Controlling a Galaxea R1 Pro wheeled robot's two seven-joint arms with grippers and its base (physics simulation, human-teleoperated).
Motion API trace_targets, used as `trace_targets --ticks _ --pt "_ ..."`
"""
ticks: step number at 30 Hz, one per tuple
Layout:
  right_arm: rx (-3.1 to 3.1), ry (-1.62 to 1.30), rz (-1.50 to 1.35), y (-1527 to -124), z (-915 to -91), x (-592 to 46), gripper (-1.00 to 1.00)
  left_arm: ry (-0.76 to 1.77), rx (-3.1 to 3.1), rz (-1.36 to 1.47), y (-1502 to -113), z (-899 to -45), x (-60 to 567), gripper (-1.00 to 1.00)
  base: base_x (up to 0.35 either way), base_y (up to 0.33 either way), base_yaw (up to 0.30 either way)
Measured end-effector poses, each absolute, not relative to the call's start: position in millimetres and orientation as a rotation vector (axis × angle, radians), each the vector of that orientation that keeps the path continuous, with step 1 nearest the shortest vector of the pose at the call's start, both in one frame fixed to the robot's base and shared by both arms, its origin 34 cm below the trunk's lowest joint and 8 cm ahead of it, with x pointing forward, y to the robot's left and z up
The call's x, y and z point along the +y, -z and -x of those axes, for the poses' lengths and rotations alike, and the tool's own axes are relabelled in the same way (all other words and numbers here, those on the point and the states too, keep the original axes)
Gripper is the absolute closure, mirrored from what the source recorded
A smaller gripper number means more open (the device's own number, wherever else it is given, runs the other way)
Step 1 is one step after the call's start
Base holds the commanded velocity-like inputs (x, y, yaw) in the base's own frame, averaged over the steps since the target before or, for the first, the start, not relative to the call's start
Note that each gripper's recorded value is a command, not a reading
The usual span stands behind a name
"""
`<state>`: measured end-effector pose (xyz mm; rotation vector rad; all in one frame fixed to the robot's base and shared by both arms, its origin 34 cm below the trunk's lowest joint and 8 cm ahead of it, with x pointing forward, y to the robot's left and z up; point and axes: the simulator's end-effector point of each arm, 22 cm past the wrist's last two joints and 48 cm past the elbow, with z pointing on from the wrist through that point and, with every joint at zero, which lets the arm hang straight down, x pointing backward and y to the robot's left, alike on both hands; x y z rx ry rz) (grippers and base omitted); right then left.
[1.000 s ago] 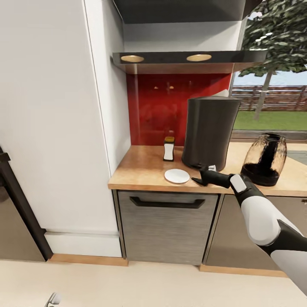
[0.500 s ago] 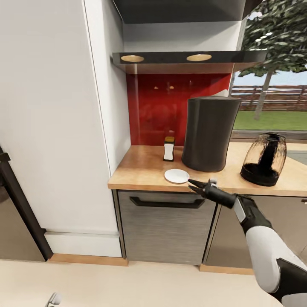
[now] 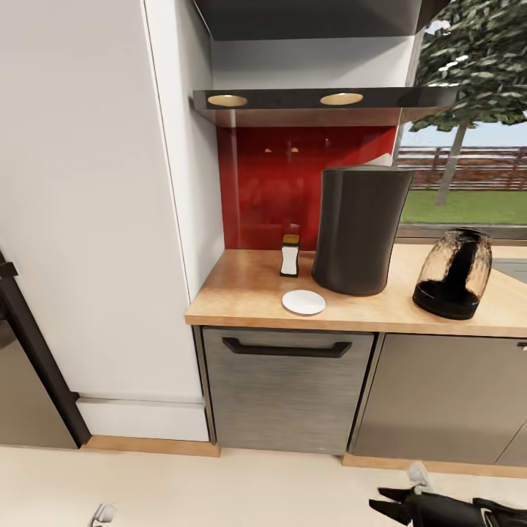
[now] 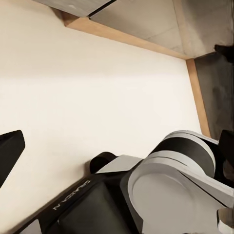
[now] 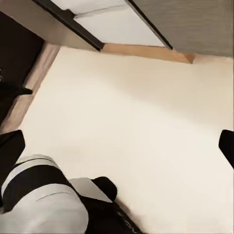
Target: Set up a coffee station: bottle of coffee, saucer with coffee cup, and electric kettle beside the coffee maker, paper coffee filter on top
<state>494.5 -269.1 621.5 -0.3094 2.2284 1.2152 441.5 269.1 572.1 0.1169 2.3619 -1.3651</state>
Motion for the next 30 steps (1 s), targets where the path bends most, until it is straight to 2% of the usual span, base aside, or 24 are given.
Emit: trace_targets --ticks 6,21,30 --pt "2.373 -1.158 0.255 -571 -416 -329 -1.00 1.315 2.387 -0.099 -552 -449 234 -1.00 0.000 0.000 0.000" --pt "2.422 -1.033 0.188 -566 -412 -375 -1.00 1.266 2.427 -0.049 -539 -444 243 -1.00 0.000 0.000 0.000" --pt "2.382 -0.797 -0.021 -562 -439 -426 -1.00 1.201 2.489 0.058 -522 -430 271 -1.00 0.000 0.000 0.000"
